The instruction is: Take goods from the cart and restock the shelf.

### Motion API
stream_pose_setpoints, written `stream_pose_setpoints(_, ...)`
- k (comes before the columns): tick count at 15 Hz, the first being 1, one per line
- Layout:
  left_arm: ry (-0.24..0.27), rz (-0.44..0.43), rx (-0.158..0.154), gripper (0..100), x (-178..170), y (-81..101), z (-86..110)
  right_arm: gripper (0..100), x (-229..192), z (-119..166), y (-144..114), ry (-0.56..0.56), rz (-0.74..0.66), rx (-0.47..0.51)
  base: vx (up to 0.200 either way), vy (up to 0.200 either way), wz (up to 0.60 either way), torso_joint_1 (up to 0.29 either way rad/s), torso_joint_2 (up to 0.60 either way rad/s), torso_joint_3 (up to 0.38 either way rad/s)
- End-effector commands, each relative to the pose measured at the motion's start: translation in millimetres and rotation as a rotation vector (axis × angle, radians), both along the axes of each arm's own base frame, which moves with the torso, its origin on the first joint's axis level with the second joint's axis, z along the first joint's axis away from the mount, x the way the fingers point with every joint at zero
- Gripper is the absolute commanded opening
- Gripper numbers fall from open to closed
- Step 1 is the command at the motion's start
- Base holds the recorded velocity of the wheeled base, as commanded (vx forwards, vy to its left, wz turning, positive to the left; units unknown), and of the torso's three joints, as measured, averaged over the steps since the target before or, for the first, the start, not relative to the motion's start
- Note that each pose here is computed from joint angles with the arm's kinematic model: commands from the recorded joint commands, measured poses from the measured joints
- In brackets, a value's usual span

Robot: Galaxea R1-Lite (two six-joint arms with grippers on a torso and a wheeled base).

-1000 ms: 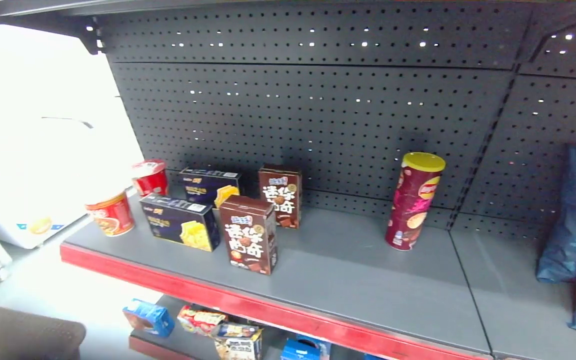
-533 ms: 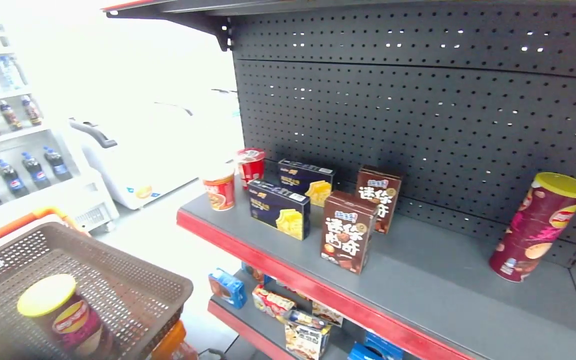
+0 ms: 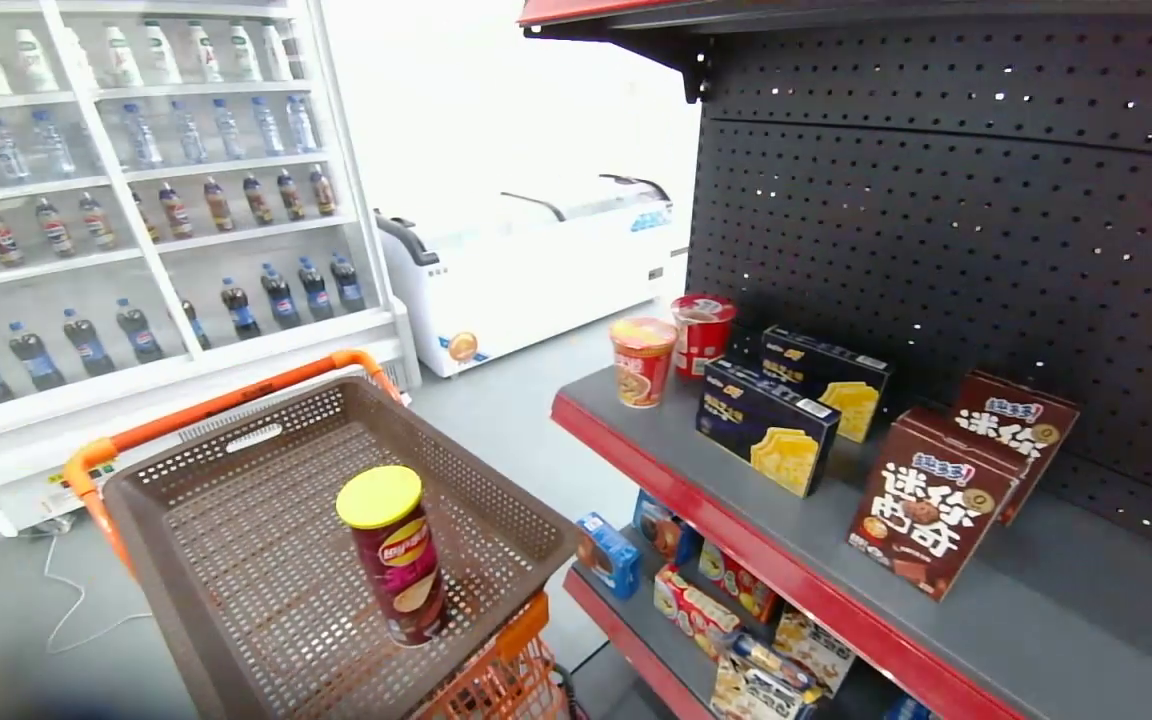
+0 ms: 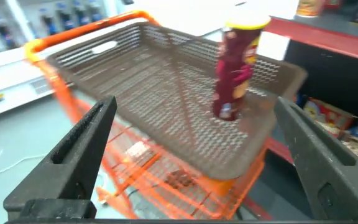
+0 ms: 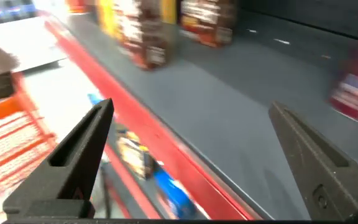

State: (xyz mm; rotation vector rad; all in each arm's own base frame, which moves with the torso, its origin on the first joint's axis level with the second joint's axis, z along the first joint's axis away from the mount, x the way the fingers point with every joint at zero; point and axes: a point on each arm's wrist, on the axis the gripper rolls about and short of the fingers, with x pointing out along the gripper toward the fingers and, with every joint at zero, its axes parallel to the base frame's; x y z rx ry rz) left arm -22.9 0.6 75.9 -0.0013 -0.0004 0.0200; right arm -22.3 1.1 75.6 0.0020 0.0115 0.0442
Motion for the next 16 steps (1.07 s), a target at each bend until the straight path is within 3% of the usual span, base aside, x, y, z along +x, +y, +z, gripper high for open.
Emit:
stream_pose_setpoints(1, -0.001, -0.008, 0.006, 100, -0.1, -0.2, 0.3, 100, 0.0, 0.0, 0.0, -0.001, 0.0, 0.0, 0.0, 0.0, 0.0, 0.0, 0.0, 0.0)
stream_pose_setpoints(5, 0.0, -0.075, 0.029, 100, 0.0, -1.6, -0.1, 100, 0.0, 0.0, 0.0, -0.001, 0.0, 0.0, 0.0, 0.0, 0.0, 0.0, 0.0, 0.0)
stream_pose_setpoints(7, 0.0, -0.1, 0.069, 100, -0.1, -2.2, -0.3, 100, 0.0, 0.0, 0.0, -0.001, 0.0, 0.0, 0.0, 0.0, 0.0, 0.0, 0.0, 0.0)
stream_pose_setpoints(10, -0.004, -0.13, 0.09, 100, -0.2, -2.8, -0.1, 100, 0.0, 0.0, 0.0, -0.001, 0.0, 0.0, 0.0, 0.0, 0.0, 0.0, 0.0, 0.0)
stream_pose_setpoints(11, -0.115, -0.134, 0.108, 100, -9.8, -2.9, 54.9, 100, 0.0, 0.0, 0.0, -0.001, 0.0, 0.0, 0.0, 0.0, 0.0, 0.0, 0.0, 0.0)
stream_pose_setpoints(12, 0.03, -0.147, 0.085, 100, 11.5, -3.0, 94.2, 100, 0.0, 0.0, 0.0, -0.001, 0.0, 0.0, 0.0, 0.0, 0.0, 0.0, 0.0, 0.0)
stream_pose_setpoints(14, 0.109, -0.185, 0.067, 100, 34.0, -3.8, 118.7, 100, 0.0, 0.0, 0.0, -0.001, 0.0, 0.0, 0.0, 0.0, 0.0, 0.0, 0.0, 0.0)
stream_pose_setpoints(16, 0.271, -0.202, 0.059, 100, 69.7, -6.0, 117.2, 100, 0.0, 0.0, 0.0, -0.001, 0.0, 0.0, 0.0, 0.0, 0.0, 0.0, 0.0, 0.0)
